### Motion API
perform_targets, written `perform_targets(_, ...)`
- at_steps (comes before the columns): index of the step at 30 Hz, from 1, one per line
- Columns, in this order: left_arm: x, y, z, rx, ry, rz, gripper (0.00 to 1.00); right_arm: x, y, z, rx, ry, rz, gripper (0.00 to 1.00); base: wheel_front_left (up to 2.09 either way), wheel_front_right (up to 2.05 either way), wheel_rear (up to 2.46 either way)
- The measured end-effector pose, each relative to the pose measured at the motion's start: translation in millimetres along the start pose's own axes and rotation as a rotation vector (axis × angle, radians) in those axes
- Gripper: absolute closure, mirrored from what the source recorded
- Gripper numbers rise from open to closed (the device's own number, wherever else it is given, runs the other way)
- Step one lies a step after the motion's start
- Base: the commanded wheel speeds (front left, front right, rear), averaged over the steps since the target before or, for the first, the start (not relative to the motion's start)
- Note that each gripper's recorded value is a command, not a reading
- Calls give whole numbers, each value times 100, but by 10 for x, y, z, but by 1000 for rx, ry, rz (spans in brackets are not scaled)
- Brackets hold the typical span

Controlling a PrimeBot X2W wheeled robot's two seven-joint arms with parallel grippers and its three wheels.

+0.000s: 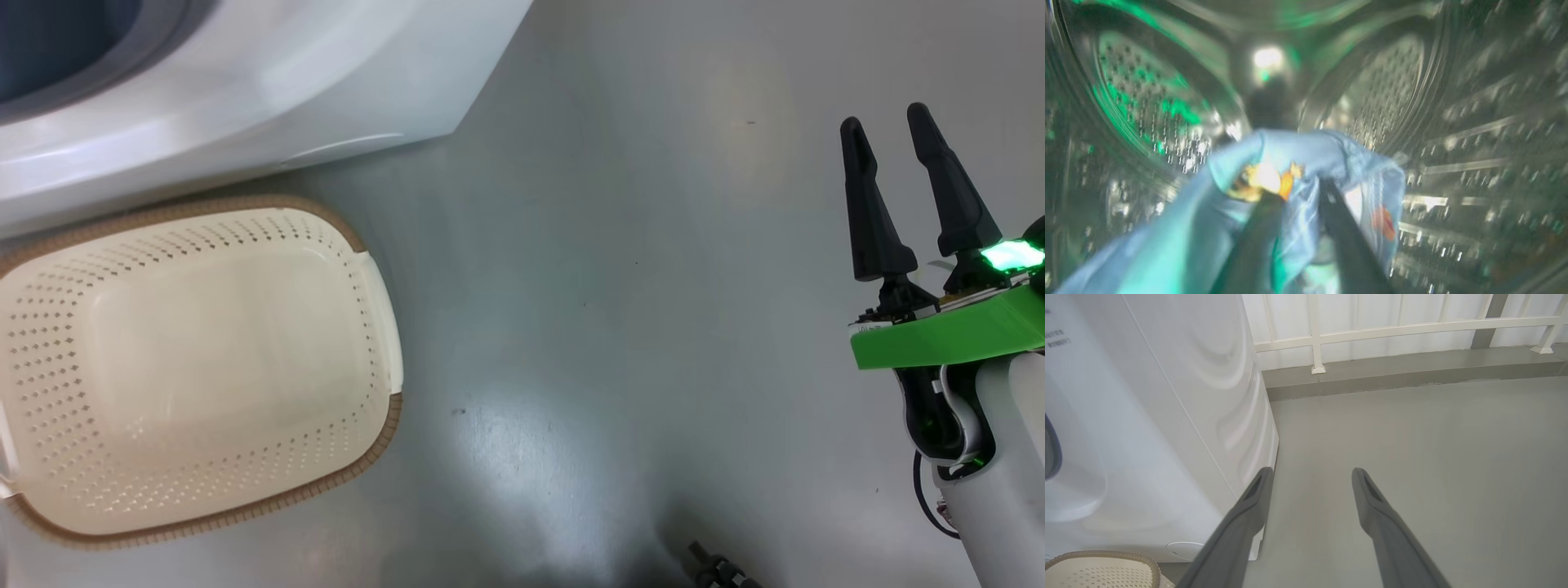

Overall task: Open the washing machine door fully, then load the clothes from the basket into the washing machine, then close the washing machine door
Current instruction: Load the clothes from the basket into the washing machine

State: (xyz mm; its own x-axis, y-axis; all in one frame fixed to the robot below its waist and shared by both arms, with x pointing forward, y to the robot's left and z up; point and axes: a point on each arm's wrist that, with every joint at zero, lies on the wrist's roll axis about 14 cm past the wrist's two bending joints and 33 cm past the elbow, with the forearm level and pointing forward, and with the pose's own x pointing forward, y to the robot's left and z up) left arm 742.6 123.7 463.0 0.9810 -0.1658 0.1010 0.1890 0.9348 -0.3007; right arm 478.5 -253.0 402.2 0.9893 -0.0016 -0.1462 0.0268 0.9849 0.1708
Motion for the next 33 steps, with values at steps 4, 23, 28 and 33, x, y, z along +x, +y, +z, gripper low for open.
perform_targets(4,-131,97,-346,22,160,36,0,-12,17,64,2,-14,3,0,0,0,0)
perform_targets(23,-532,-63,-351,72,392,53,0,-208,167,477,22,-100,26,0,0,0,0)
perform_targets(28,-859,-155,-382,91,369,37,0,-301,230,616,30,-130,40,0,0,0,0)
perform_targets(33,-1193,-302,-355,101,359,9,0,-467,286,680,40,-140,50,0,0,0,0)
